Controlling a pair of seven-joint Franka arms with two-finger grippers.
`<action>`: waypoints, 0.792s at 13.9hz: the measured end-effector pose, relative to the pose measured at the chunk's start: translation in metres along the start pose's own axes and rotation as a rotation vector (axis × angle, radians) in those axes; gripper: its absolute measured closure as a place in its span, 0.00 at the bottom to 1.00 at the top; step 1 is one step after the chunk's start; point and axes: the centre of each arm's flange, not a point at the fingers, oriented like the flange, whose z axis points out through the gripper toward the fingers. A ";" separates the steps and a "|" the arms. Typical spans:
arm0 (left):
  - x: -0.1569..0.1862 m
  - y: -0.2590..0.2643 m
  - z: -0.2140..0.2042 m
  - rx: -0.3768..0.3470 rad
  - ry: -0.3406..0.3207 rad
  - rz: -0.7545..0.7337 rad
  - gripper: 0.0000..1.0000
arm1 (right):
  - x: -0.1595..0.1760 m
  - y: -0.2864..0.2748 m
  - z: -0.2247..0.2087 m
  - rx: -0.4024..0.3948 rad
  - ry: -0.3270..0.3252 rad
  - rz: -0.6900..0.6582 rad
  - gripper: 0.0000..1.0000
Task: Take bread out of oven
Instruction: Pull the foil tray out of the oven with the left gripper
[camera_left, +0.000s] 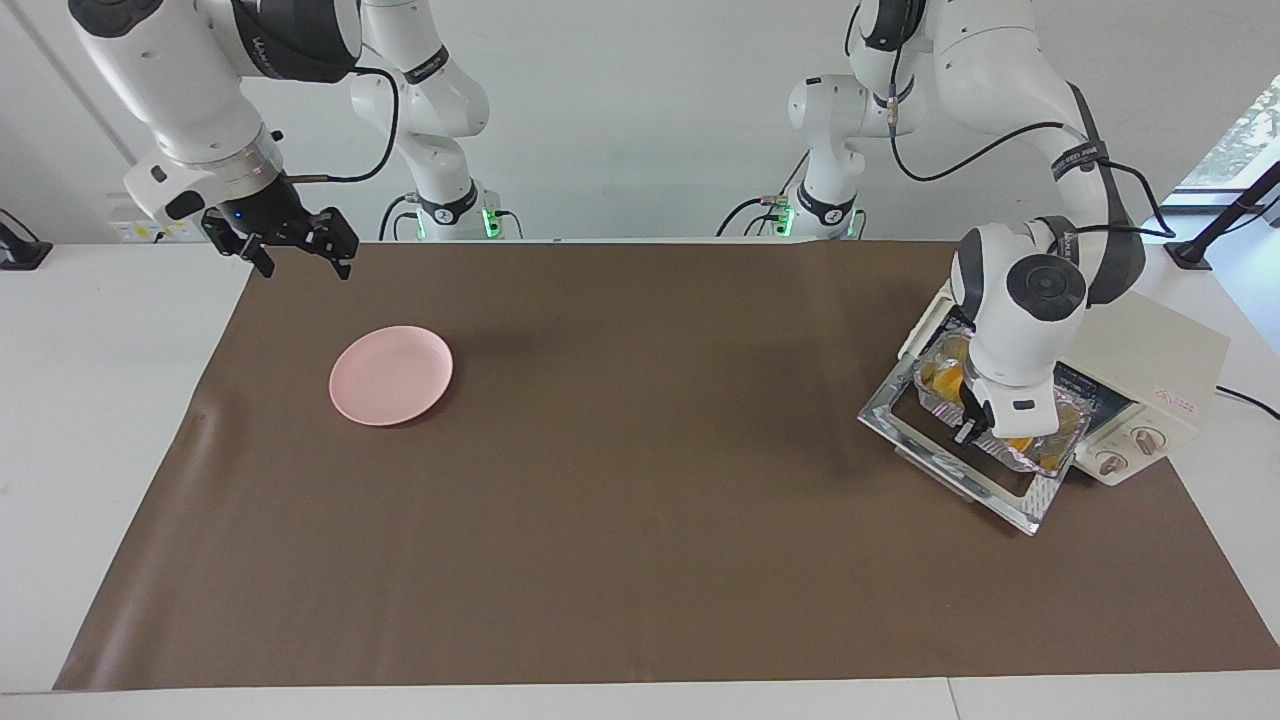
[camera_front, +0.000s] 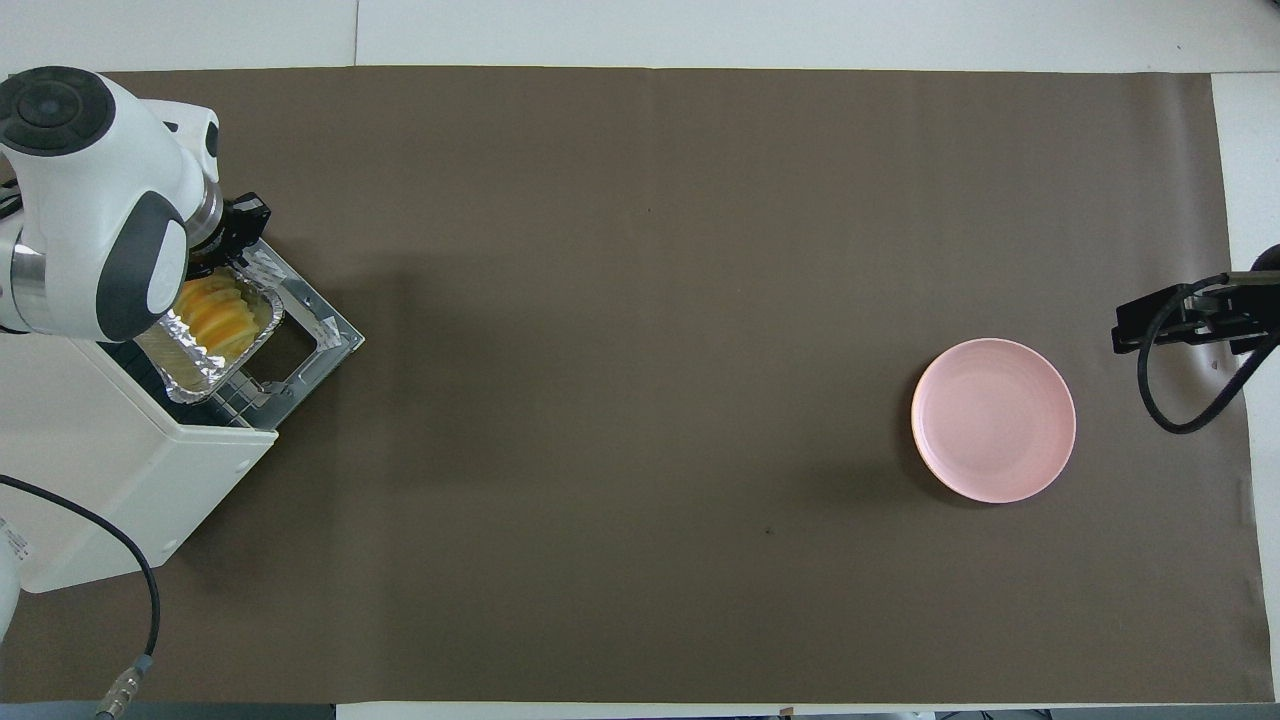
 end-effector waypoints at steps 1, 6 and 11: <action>-0.011 0.014 -0.006 -0.018 -0.003 0.018 0.98 | 0.000 0.000 0.000 0.000 0.000 0.000 0.00; -0.078 0.083 -0.038 -0.121 -0.046 0.103 0.98 | 0.000 0.000 0.000 0.000 0.000 -0.004 0.00; -0.147 0.162 -0.049 -0.200 -0.101 0.200 0.98 | 0.000 0.000 0.000 0.000 0.000 -0.004 0.00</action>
